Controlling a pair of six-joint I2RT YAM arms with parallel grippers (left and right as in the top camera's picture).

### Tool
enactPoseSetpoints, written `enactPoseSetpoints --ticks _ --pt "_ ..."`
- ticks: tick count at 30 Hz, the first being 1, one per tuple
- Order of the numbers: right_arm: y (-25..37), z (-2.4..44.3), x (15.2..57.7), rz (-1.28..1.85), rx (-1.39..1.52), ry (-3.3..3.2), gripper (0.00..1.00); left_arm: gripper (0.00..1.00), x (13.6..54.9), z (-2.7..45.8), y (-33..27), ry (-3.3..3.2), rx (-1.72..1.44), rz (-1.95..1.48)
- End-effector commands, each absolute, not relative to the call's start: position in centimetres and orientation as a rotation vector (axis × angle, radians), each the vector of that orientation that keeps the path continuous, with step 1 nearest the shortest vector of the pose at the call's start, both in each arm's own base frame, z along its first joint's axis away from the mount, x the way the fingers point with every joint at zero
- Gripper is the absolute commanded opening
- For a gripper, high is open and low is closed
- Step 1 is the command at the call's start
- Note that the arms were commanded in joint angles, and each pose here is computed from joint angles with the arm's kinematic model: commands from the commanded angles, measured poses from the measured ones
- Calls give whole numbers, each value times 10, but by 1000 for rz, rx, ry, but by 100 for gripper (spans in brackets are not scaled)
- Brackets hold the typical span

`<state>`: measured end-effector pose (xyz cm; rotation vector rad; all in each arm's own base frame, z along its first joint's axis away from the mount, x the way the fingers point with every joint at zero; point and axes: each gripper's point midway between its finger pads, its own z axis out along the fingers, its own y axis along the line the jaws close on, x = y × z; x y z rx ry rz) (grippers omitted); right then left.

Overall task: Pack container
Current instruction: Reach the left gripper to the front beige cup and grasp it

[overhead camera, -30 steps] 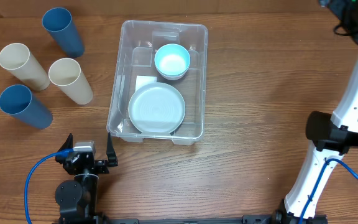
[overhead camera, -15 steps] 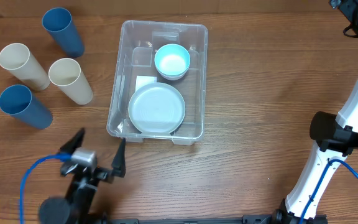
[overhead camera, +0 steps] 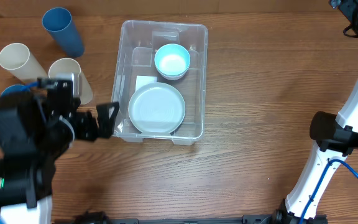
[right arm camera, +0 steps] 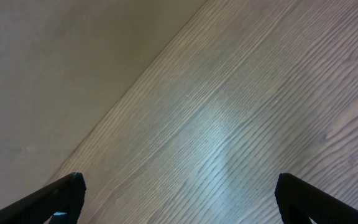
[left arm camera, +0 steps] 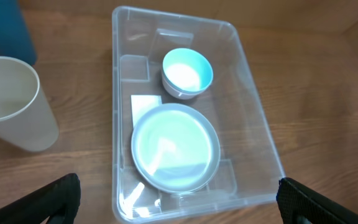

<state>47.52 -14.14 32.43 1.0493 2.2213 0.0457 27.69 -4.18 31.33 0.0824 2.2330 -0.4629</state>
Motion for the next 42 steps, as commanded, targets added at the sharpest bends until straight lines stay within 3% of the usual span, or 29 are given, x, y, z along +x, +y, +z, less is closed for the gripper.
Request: enactPoseSetpoints --ticks 1,9,15,23,27,28,31,34,36,40,42 --pt "-141 331 474 45 1039 2207 100 100 315 304 -33 2261 96 -437" --pt "-141 331 474 45 1039 2207 100 100 395 234 14 2481 -65 -214" --pt "-141 331 474 45 1039 2207 100 100 413 216 50 2495 -115 36" --pt "-141 331 474 45 1039 2207 100 100 425 190 59 2543 -45 123" --pt "-141 331 474 45 1039 2207 100 91 431 169 58 2589 -39 116" --pt "-141 331 474 45 1039 2207 100 86 431 167 58 2594 -43 114" --pt "-141 331 474 45 1039 2207 100 56 432 166 58 2593 -64 112" --pt "-141 331 474 45 1039 2207 100 37 432 164 59 2596 -88 107" --pt "-141 331 474 45 1039 2207 100 29 432 162 59 2601 -89 106" --pt "-141 331 474 45 1039 2207 100 24 429 152 58 2636 -105 100" --pt "-141 331 474 45 1039 2207 100 7 428 147 59 2653 -117 99"
